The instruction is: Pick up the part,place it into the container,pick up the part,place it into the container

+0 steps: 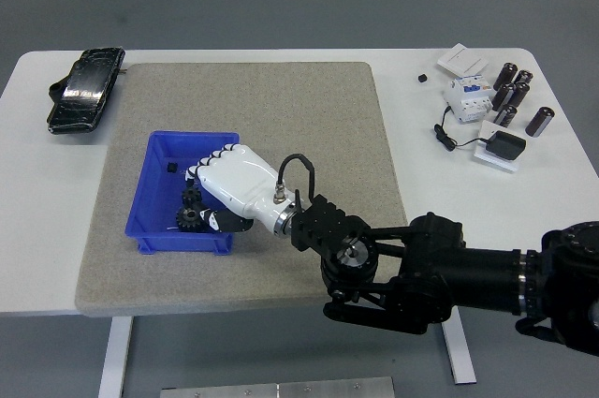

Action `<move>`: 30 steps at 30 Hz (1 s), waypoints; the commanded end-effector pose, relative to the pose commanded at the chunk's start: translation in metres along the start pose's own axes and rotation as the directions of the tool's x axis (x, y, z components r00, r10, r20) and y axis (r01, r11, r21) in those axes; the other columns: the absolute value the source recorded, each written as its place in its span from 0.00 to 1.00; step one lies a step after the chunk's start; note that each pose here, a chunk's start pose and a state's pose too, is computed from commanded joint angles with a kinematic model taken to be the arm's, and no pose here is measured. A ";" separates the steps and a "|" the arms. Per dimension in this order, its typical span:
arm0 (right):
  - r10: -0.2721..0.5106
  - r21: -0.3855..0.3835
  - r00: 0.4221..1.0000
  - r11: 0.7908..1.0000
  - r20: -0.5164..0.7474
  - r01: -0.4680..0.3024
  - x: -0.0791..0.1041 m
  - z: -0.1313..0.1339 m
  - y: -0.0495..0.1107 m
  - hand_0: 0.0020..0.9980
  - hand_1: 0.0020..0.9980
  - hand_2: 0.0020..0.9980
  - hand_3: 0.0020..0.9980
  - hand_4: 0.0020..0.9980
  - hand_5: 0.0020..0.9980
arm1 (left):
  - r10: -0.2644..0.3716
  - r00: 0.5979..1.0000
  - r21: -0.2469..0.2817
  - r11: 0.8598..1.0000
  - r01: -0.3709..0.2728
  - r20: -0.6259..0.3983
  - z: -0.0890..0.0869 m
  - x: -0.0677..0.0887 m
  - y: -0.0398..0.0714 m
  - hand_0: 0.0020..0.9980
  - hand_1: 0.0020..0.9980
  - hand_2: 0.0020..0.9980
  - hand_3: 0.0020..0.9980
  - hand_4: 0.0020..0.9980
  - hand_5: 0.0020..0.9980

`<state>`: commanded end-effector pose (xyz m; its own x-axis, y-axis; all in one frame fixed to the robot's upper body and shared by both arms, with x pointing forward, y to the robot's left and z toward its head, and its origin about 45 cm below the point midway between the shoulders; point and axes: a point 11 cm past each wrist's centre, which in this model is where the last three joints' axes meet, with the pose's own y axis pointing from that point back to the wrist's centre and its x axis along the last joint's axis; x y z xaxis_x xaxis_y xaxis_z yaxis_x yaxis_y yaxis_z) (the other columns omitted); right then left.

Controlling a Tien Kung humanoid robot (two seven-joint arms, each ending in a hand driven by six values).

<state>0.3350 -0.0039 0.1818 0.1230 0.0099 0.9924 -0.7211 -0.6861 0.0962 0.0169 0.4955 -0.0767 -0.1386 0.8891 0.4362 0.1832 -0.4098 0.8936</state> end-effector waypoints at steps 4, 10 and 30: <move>0.011 -0.004 1.000 1.000 0.012 -0.011 0.002 0.000 0.000 0.75 0.74 0.72 0.68 0.58 0.35 | 0.002 1.000 0.000 1.000 -0.002 0.002 0.000 0.001 0.000 0.68 0.64 0.60 0.58 0.64 0.26; 0.101 -0.013 0.989 0.995 0.108 -0.100 0.027 -0.006 -0.003 0.75 0.74 0.73 0.68 0.55 0.31 | 0.002 1.000 0.003 1.000 -0.002 0.001 -0.002 0.001 0.000 0.68 0.63 0.60 0.58 0.64 0.26; 0.451 -0.366 0.650 0.890 0.612 -0.273 0.072 0.129 0.069 0.73 0.72 0.71 0.68 0.62 0.36 | 0.008 1.000 0.012 1.000 -0.008 0.006 -0.007 0.005 -0.002 0.68 0.64 0.60 0.58 0.64 0.25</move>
<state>0.3822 -0.1446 0.2503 0.1716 -0.7481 0.6410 -0.9247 -0.3468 -0.1572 0.0095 0.4992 -0.0754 -0.1311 0.8872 0.4424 0.1955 -0.4144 0.8888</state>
